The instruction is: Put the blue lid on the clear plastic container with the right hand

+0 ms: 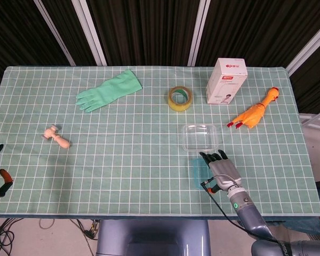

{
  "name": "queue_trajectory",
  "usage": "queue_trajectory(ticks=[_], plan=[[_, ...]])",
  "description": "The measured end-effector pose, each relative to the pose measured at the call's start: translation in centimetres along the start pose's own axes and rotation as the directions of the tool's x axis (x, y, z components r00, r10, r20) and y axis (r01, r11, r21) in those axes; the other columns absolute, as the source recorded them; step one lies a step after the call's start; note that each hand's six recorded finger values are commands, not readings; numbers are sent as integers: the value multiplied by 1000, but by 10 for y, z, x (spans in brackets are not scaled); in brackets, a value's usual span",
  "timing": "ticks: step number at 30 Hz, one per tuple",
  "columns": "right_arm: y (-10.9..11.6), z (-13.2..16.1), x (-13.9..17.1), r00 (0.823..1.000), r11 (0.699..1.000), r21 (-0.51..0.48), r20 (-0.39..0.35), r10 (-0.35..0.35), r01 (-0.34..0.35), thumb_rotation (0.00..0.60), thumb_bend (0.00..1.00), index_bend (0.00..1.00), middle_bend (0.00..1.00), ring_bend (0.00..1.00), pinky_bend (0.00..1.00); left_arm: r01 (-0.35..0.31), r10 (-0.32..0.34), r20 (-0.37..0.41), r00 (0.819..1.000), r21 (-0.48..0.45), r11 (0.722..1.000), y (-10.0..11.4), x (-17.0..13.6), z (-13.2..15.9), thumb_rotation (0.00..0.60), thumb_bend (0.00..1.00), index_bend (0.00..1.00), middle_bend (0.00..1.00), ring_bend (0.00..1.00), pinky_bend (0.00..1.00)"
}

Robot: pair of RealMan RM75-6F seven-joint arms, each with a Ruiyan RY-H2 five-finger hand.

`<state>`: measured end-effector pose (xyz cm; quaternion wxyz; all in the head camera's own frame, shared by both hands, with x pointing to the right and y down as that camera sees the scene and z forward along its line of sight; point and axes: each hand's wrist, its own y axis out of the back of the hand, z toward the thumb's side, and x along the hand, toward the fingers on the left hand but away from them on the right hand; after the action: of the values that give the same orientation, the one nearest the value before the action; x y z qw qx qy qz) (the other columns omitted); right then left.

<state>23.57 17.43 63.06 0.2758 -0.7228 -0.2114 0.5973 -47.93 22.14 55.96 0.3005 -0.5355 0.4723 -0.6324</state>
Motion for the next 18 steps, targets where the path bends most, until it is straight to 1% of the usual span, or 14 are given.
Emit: queue_trajectory(ticks=[5,10,13,18], plan=[[21,-9,12,1000,1000,-3,24,-12,12,600,223,0,458,156,0,1,-1,0,1000,-1,1000,0,0,0,600,815,67,0,0,0],[47,-16,18,998,999,-11,51,-47,48,600,223,0,458,156,0,0,0,0,1000,-3,1000,0,0,1,600,816,67,0,0,0],[65,-17,15,996,997,-12,56,-73,74,600,223,0,458,143,0,2,-2,0,1000,-4,1000,0,0,1,600,816,67,0,0,0],[88,-11,3,994,996,2,58,-90,90,600,223,0,459,122,0,4,-4,-10,1000,-19,1000,1,2,0,600,815,67,0,0,0]])
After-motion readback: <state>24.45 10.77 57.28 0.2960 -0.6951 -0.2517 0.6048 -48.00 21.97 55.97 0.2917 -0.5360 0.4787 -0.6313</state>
